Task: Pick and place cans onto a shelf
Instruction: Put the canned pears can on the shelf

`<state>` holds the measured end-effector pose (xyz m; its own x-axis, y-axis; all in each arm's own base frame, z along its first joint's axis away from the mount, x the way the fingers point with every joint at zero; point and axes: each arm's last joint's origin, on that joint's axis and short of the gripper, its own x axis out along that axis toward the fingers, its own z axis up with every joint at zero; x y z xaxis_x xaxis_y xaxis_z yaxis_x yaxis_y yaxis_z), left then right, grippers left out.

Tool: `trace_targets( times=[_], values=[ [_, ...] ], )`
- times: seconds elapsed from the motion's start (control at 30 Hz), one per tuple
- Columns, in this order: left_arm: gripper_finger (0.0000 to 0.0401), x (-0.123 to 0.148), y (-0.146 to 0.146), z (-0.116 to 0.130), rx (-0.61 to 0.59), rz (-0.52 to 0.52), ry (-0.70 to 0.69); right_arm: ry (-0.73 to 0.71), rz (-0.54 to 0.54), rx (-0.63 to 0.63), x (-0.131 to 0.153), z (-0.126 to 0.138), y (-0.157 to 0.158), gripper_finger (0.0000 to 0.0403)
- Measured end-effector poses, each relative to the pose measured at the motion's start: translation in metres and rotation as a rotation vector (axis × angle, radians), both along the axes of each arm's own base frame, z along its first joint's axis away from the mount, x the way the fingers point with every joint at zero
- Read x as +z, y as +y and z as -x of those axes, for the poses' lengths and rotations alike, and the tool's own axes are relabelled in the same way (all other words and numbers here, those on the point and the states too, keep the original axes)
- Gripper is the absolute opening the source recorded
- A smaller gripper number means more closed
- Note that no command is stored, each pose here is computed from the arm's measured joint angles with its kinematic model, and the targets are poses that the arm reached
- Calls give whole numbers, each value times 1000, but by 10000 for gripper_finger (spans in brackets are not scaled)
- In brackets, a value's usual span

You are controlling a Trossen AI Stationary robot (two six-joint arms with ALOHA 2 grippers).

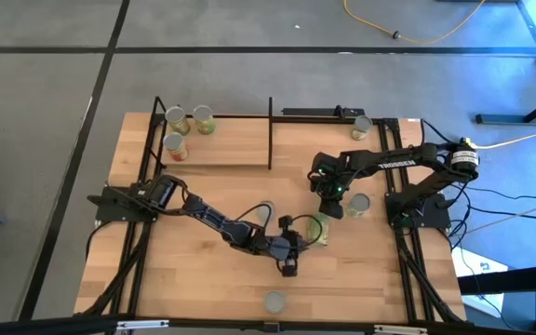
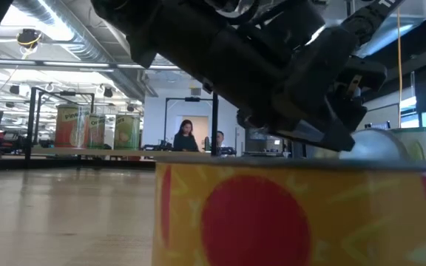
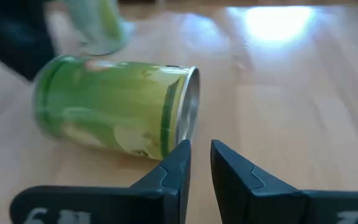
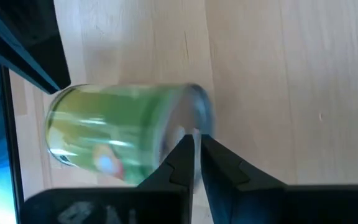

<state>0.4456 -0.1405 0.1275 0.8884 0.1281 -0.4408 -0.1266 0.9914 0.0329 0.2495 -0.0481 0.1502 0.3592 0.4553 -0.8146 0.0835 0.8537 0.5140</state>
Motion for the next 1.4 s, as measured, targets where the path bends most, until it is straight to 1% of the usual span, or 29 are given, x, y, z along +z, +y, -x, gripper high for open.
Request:
trace_targets(
  times=[0.1,0.27,0.5,0.73,0.9,1.2,1.3,1.4],
  values=[
    [55,0,2,0,56,-8,-12,28,-9,-3,-6,-1,0,32],
    [55,1,0,2,120,-72,-23,70,-19,0,-19,-4,-1,32],
    [55,2,-6,3,104,-50,-32,65,-70,8,-33,-10,-1,32],
    [55,11,-16,0,70,-70,-73,77,-88,10,-40,-12,-2,32],
    [55,10,-14,1,97,-97,-55,59,-83,8,-40,-14,-2,32],
    [55,9,-14,2,99,-103,-48,49,-79,7,-39,-15,-2,32],
    [55,7,-12,3,132,-132,-27,42,-77,5,-39,-16,-3,32],
    [55,8,-11,2,139,-133,-32,36,-80,-10,-39,-17,-3,32]
  ],
)
